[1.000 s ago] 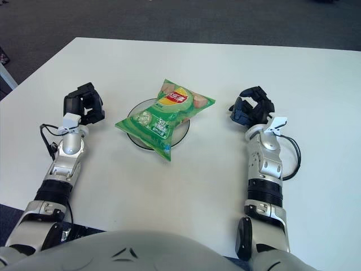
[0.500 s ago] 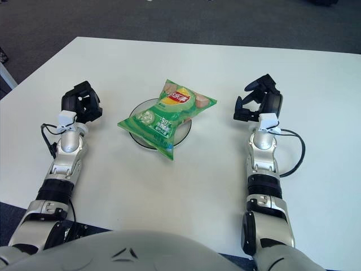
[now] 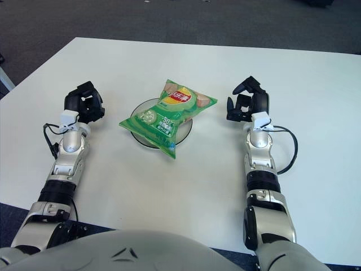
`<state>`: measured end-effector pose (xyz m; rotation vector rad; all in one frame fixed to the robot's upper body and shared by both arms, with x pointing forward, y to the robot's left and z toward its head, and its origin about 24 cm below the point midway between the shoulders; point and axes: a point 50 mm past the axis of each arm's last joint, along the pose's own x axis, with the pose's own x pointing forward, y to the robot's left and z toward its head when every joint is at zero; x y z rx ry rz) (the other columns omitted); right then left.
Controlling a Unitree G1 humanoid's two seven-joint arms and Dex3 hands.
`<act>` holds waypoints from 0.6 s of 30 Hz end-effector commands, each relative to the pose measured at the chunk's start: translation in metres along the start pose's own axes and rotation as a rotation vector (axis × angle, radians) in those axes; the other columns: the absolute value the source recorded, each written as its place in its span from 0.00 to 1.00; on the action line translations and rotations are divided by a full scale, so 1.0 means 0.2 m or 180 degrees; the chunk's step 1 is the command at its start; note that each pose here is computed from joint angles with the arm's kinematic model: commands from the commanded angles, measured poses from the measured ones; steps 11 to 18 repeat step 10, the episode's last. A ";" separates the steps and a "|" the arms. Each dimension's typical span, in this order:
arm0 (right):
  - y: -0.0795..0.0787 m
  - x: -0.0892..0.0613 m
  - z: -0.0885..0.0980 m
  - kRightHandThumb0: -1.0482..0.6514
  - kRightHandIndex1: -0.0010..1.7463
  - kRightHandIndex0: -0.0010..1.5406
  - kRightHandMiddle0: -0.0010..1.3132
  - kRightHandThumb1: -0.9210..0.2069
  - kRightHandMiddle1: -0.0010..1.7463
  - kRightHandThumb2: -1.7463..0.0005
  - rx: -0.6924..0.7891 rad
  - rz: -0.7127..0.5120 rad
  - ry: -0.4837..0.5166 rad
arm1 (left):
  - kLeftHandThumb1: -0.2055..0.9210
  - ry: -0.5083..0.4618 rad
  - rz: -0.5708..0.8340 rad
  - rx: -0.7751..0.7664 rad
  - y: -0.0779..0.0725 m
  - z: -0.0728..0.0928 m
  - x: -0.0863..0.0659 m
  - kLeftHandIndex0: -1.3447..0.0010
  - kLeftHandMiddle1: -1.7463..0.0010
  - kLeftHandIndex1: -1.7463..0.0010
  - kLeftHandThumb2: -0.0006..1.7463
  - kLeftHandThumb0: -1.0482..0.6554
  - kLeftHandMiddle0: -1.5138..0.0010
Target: Put the snack into the plate.
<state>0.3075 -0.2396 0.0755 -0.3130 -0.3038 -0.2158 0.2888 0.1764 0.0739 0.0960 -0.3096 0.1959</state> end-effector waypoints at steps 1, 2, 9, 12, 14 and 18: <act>0.11 -0.33 -0.31 0.34 1.00 0.89 0.45 0.51 1.00 0.26 -0.0243 0.0462 0.1061 | 0.84 0.0965 0.0023 -0.0165 -0.06 -0.27 -0.31 0.17 0.00 0.00 0.52 0.33 0.09; 0.11 -0.33 -0.31 0.34 1.00 0.89 0.45 0.51 1.00 0.26 -0.0262 0.0508 0.1104 | 0.84 0.0968 0.0016 -0.0167 -0.06 -0.27 -0.31 0.17 0.00 0.00 0.52 0.33 0.09; 0.11 -0.33 -0.31 0.34 1.00 0.88 0.43 0.48 1.00 0.29 -0.0156 0.0602 0.1328 | 0.83 0.1000 -0.0011 -0.0203 -0.07 -0.26 -0.32 0.17 0.00 0.00 0.52 0.33 0.09; 0.10 -0.33 -0.31 0.35 1.00 0.88 0.43 0.48 1.00 0.29 -0.0102 0.0587 0.1368 | 0.83 0.1007 -0.0017 -0.0210 -0.07 -0.26 -0.32 0.18 0.00 0.00 0.52 0.33 0.09; 0.10 -0.33 -0.31 0.35 1.00 0.88 0.43 0.48 1.00 0.29 -0.0102 0.0587 0.1368 | 0.83 0.1007 -0.0017 -0.0210 -0.07 -0.26 -0.32 0.18 0.00 0.00 0.52 0.33 0.09; 0.10 -0.33 -0.31 0.35 1.00 0.88 0.43 0.48 1.00 0.29 -0.0102 0.0587 0.1368 | 0.83 0.1007 -0.0017 -0.0210 -0.07 -0.26 -0.32 0.18 0.00 0.00 0.52 0.33 0.09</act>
